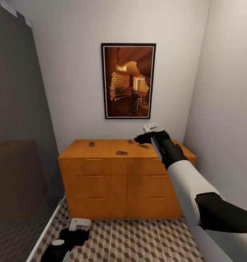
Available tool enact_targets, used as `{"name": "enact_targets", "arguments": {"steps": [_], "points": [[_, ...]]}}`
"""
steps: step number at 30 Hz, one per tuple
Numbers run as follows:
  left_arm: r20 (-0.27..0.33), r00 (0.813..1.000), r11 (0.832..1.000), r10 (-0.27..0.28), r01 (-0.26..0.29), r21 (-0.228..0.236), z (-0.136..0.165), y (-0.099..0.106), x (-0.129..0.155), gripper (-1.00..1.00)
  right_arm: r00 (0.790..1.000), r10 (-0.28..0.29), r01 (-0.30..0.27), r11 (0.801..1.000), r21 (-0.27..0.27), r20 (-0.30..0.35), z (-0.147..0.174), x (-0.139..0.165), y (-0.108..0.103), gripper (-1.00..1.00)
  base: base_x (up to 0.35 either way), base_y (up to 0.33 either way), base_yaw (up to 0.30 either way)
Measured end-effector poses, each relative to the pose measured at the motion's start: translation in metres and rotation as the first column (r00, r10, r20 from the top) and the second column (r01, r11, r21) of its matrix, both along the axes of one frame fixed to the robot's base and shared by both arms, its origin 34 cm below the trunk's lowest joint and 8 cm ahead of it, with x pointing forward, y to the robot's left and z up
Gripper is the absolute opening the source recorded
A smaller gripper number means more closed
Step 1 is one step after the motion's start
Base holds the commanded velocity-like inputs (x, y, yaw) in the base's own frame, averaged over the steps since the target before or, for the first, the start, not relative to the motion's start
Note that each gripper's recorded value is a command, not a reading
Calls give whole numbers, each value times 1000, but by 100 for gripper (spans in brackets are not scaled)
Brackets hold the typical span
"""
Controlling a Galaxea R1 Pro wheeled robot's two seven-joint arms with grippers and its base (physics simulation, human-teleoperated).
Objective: Take the four mousetraps from the cabinet in the bathroom and place them on the bathroom floor. Make sure all four end up on the same floor surface, and ensure that at least two of them are either under or directly next to the same bathroom sink.
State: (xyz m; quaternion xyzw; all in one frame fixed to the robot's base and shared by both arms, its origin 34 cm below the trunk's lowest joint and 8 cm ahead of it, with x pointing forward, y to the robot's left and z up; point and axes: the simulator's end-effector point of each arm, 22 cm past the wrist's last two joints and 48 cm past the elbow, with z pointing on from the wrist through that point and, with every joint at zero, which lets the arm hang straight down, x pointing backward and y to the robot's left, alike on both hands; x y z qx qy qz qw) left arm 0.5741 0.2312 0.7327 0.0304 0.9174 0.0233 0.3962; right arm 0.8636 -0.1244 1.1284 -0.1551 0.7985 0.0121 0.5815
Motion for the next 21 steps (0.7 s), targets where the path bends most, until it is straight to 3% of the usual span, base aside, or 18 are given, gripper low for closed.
{"name": "enact_targets", "arguments": {"steps": [8,15,21], "points": [[-2,1000,1000,0,0,-2,-1,-1,0,100,1000,-2,2,1000,-2,0,0,0,-1,100,2,-8,210],[-4,1000,1000,-6,6,-1,-1,-3,-1,100,1000,-2,2,1000,-2,-1,0,0,-1,100,118,-103,43],[-4,1000,1000,-8,8,-1,-2,-4,-1,100,1000,-20,20,1000,-8,-2,-3,2,-15,100,196,-148,4]]}}
